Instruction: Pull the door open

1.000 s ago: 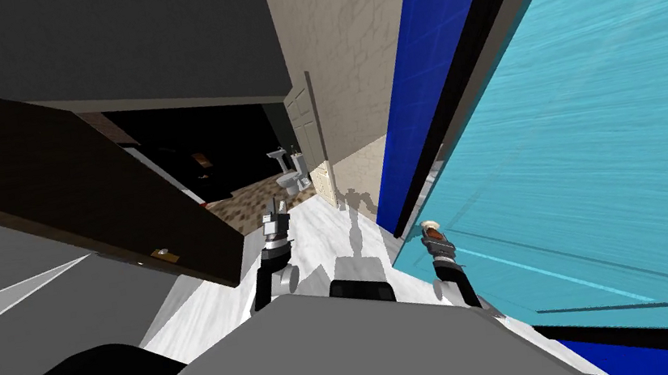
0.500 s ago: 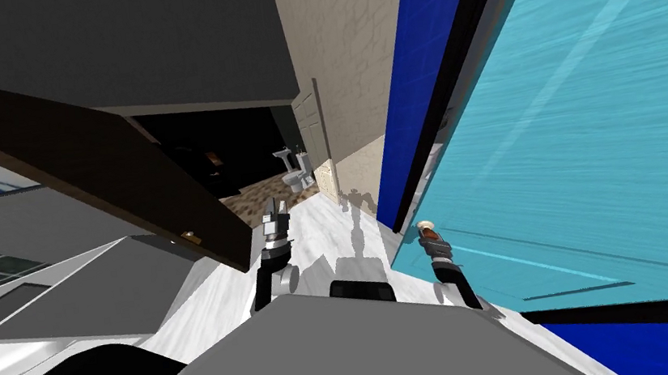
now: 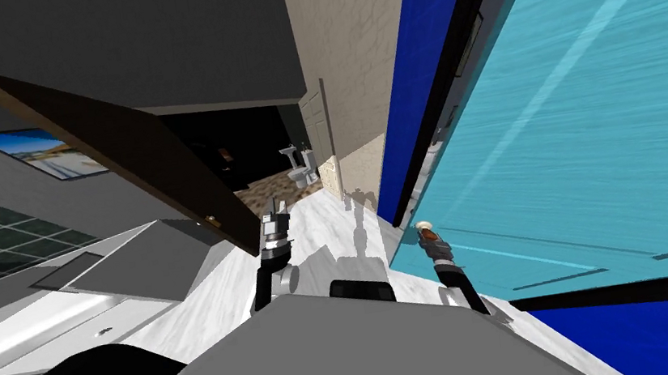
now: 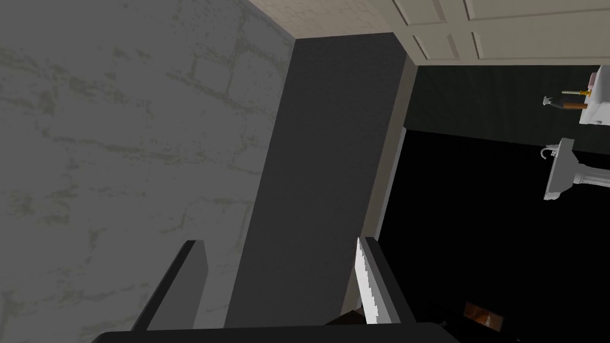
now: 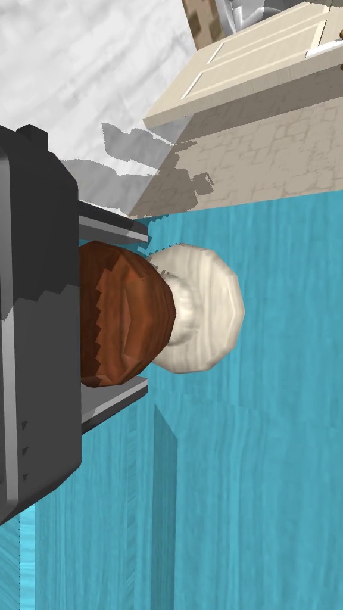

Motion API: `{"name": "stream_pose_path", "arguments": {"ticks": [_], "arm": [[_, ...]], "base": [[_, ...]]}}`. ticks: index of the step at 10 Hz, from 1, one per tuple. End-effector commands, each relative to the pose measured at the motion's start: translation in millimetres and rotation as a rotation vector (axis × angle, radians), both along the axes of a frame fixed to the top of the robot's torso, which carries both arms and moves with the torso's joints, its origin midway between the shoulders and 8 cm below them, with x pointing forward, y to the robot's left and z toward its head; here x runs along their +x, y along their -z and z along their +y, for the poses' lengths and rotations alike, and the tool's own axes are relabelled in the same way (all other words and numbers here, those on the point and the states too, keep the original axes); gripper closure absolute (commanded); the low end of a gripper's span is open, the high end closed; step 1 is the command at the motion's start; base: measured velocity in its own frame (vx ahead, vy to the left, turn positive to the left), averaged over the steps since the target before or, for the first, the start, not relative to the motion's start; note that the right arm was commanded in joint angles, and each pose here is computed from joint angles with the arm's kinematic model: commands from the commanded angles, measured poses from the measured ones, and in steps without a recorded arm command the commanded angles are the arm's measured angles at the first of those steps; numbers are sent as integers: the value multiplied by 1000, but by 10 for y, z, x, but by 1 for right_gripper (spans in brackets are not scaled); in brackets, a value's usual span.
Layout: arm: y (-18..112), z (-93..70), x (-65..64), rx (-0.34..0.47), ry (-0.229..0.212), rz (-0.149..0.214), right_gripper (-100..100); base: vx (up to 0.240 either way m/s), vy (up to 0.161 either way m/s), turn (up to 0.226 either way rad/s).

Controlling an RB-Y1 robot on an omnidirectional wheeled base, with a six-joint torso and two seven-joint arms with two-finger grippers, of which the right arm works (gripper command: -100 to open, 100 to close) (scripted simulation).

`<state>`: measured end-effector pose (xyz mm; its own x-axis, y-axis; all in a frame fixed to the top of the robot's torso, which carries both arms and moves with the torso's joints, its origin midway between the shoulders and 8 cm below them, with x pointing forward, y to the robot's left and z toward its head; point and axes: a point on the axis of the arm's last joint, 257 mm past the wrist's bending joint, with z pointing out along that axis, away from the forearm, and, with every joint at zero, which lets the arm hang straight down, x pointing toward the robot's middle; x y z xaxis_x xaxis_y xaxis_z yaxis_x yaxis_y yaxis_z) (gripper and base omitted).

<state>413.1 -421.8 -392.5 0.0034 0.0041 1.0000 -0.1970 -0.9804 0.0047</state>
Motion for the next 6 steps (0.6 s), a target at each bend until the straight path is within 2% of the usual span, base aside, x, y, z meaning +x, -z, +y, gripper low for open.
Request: {"name": "stream_pose_path", "arguments": {"ticks": [1, 3, 4, 5, 6], "arm": [[-6, 41, -20, 3, -30, -3, 100], [-7, 70, -39, 4, -51, -3, 100], [7, 55, -37, 2, -44, 2, 100], [21, 84, -108, 2, -72, 3, 100], [18, 87, -122, 2, -79, 3, 100]], "base": [[-231, -10, 86], [-208, -34, 62], [-80, -20, 21], [-145, -35, 95], [-205, -26, 92]]}}
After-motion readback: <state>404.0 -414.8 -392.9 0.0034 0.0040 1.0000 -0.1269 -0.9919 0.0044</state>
